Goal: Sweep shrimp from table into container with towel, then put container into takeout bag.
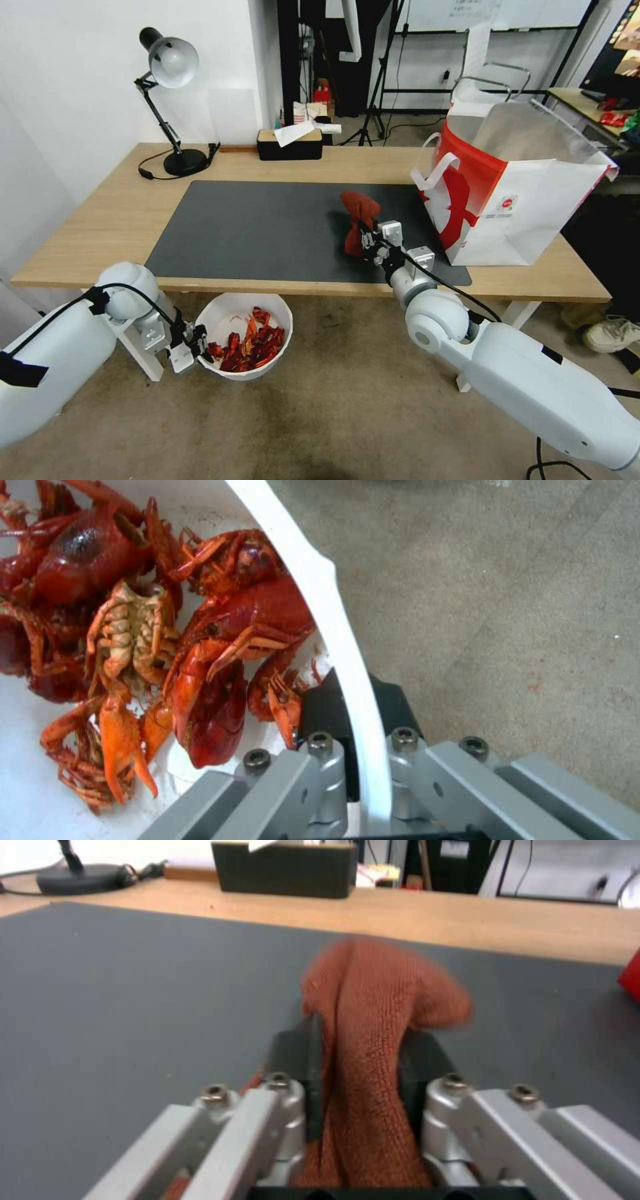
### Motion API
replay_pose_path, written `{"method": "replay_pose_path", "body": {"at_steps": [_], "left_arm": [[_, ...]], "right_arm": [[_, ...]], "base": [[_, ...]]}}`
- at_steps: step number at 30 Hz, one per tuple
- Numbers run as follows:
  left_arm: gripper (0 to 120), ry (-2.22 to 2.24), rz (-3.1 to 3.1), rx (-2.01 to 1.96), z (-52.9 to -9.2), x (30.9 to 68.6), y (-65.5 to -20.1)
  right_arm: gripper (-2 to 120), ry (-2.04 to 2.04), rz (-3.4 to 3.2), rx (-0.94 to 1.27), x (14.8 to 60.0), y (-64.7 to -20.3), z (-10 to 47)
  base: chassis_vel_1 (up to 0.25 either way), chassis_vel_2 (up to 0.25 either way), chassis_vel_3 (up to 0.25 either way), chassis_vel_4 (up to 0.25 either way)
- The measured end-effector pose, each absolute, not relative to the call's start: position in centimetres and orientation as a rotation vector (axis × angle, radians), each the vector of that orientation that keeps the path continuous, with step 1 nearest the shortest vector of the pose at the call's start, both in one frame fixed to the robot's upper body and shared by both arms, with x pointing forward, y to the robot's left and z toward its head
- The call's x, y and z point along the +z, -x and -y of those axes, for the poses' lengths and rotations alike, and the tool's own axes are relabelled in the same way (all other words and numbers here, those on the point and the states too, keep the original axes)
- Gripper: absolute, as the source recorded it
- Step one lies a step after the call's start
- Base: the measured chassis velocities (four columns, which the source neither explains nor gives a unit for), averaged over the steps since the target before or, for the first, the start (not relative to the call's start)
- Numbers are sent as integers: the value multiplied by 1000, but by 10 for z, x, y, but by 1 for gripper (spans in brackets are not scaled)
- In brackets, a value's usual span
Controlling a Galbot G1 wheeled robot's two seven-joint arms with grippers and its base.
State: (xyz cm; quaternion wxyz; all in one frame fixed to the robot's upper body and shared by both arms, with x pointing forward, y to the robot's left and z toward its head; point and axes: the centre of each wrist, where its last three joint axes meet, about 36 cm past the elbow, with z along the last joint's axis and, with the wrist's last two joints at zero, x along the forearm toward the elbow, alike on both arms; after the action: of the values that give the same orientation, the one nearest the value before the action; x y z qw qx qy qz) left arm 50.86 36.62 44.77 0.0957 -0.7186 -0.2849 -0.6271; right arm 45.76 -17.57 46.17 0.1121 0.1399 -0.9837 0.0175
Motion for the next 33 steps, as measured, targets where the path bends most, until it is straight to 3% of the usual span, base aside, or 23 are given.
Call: {"method": "replay_pose_path", "body": {"at_steps": [19,27,33], "left_arm": [[0,2123,849,-1851,-368,447,-506],[0,2123,851,-1853,-368,447,-504],[0,2121,853,-1858,-368,449,-503]], "right_arm": [[97,-329,2914,49,469,-445,178],[100,-445,3191,-32,457,-414,196],[100,-384,3288,-126,425,-355,212]], "base": [[0,0,0,0],[0,0,0,0],[0,0,0,0]]}}
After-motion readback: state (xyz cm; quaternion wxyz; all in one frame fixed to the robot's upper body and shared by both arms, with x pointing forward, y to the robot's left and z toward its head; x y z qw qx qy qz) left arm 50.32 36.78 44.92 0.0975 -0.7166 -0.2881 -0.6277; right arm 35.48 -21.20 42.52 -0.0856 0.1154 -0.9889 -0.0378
